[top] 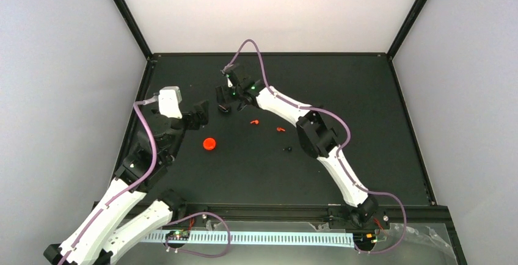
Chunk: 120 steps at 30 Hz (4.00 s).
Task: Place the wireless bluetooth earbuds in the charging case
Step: Pick up the charging case at the center of the board, then place the charging case at the center of the board.
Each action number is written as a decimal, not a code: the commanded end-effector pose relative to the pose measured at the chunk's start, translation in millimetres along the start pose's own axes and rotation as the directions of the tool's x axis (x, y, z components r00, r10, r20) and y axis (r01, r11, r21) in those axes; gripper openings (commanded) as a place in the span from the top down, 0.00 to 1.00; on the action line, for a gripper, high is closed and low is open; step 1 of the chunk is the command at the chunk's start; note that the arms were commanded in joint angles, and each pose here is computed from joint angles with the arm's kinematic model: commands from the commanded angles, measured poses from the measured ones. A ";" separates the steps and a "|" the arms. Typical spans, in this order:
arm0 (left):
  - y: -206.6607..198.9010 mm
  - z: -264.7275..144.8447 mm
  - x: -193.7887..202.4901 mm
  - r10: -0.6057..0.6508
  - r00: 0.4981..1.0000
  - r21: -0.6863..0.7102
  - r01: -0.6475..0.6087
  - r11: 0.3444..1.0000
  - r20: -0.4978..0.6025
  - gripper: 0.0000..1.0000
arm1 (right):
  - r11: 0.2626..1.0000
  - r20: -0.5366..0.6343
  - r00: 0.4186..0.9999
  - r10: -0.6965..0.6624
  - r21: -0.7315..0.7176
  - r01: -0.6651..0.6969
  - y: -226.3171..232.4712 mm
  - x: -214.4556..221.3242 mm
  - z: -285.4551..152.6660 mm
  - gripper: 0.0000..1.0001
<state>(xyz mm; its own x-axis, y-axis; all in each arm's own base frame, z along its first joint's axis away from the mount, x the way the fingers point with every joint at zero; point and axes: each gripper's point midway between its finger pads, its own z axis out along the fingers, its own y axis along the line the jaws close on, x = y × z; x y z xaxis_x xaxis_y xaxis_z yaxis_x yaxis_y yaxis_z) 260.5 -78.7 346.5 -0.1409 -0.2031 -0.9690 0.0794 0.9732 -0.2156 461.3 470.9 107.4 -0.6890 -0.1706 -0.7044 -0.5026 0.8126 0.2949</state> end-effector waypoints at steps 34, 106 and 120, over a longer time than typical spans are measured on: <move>0.8 -3.7 -5.0 -0.022 1.000 -0.001 0.022 1.000 0.016 0.01 | 0.997 -0.119 0.992 -0.038 0.058 0.045 7.4 50.4 60.3 0.38; -6.4 3.4 5.5 -0.021 1.000 0.023 0.022 0.999 -0.024 0.01 | 0.904 -0.156 0.908 0.390 0.251 -0.346 -64.6 233.2 -198.5 0.32; -7.9 9.9 12.4 -0.009 0.999 0.017 0.010 1.000 -0.047 0.01 | 0.944 -0.219 0.955 0.198 0.305 -0.126 -78.3 238.5 -185.5 0.75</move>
<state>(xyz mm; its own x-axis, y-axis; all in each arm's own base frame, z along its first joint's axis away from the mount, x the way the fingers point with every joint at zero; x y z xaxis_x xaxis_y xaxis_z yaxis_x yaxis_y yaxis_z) 266.8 -85.3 336.6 -0.1768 -0.2085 -0.9619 0.0814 0.9709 -0.2254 231.4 254.0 34.3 -0.8932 -0.0439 -0.4474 -0.1586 0.9620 0.2221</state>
